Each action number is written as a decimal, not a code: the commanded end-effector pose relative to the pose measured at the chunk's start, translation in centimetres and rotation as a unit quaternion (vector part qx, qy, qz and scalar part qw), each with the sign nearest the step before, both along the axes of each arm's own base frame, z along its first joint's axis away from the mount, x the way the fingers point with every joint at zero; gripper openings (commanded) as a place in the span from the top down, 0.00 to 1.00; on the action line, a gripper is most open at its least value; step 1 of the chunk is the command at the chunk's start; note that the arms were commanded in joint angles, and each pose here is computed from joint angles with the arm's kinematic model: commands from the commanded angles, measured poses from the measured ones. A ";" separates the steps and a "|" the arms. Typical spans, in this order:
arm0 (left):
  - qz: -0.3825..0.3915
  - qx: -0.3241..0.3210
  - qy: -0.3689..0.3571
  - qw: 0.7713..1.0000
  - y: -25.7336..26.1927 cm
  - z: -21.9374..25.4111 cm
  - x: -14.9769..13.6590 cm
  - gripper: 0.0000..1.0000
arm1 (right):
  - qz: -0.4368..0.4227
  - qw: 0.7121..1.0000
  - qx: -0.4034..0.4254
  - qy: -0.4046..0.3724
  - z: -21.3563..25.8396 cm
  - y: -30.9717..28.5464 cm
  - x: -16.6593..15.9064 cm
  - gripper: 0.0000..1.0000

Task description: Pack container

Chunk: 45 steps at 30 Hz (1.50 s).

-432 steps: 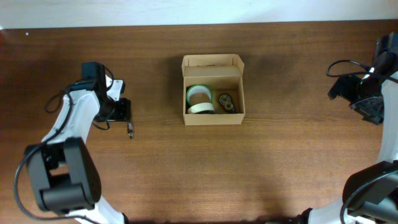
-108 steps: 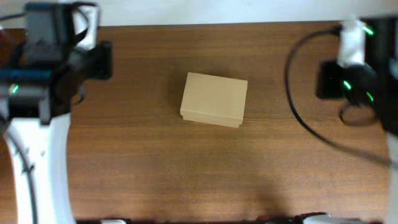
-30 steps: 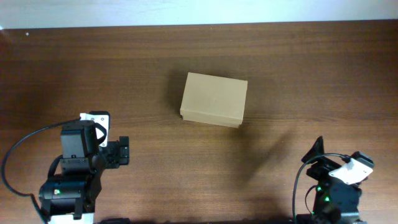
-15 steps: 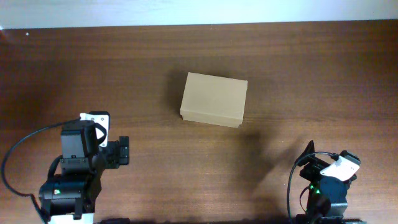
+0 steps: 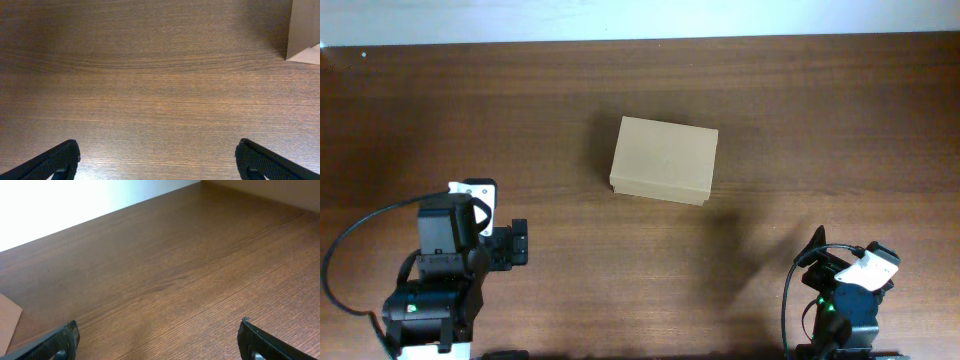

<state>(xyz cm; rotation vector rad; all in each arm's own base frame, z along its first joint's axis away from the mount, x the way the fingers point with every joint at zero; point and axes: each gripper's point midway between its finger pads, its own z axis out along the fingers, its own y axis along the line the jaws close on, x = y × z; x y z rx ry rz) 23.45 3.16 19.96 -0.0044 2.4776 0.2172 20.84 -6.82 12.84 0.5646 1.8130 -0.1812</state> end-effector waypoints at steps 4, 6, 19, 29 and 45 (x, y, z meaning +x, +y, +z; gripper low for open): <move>0.002 0.007 -0.028 1.000 0.2 1.0 -0.7 0.00 | -0.005 1.000 0.006 -0.004 -0.2 -0.1 0.0 0.01; 0.002 0.007 -0.045 0.999 0.2 1.1 -1.6 0.00 | -0.004 1.000 0.006 -0.004 -0.2 -0.1 0.0 0.01; 0.011 0.023 -0.409 0.912 0.5 4.1 0.9 0.00 | -0.004 1.000 0.006 -0.004 -0.2 -0.1 0.0 0.01; 0.010 0.023 -0.434 0.900 0.5 -0.7 1.0 0.00 | -0.004 1.000 0.006 -0.004 -0.2 -0.1 0.0 0.01; 0.010 0.023 -0.409 0.912 0.5 -3.9 0.8 0.00 | -0.004 1.000 0.006 -0.004 -0.2 -0.1 0.0 0.01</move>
